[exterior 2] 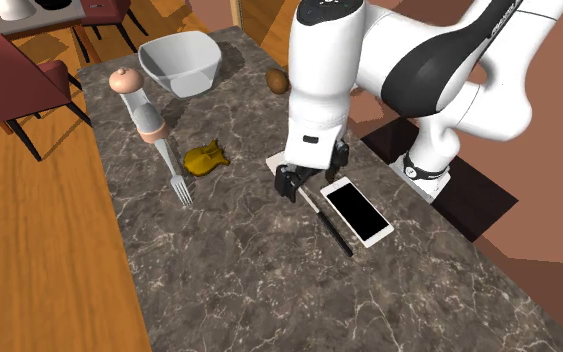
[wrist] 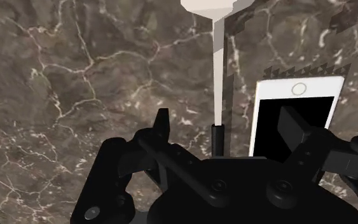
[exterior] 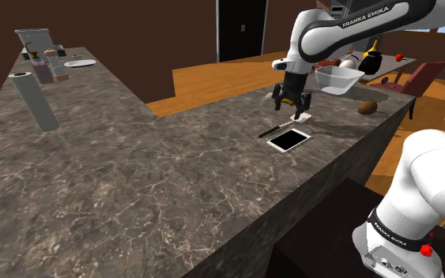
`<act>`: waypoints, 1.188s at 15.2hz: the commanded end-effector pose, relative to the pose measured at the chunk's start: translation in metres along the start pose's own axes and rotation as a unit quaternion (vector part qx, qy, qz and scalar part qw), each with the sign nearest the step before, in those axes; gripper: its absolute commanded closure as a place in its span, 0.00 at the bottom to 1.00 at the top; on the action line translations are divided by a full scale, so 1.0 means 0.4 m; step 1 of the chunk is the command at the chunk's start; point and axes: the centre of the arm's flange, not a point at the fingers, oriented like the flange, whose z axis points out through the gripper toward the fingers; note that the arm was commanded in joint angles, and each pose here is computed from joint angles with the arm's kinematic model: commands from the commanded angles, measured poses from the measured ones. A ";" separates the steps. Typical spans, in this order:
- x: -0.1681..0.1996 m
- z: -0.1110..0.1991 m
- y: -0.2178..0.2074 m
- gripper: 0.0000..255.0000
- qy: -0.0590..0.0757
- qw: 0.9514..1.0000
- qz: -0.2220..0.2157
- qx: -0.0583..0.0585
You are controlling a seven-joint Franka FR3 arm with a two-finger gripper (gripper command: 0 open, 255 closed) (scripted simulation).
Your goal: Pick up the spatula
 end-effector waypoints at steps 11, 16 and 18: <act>-0.004 0.085 -0.001 1.00 0.000 1.000 -0.010 0.001; -0.004 0.085 -0.001 1.00 0.000 1.000 -0.010 0.001; -0.003 0.073 0.000 1.00 0.000 1.000 -0.010 0.001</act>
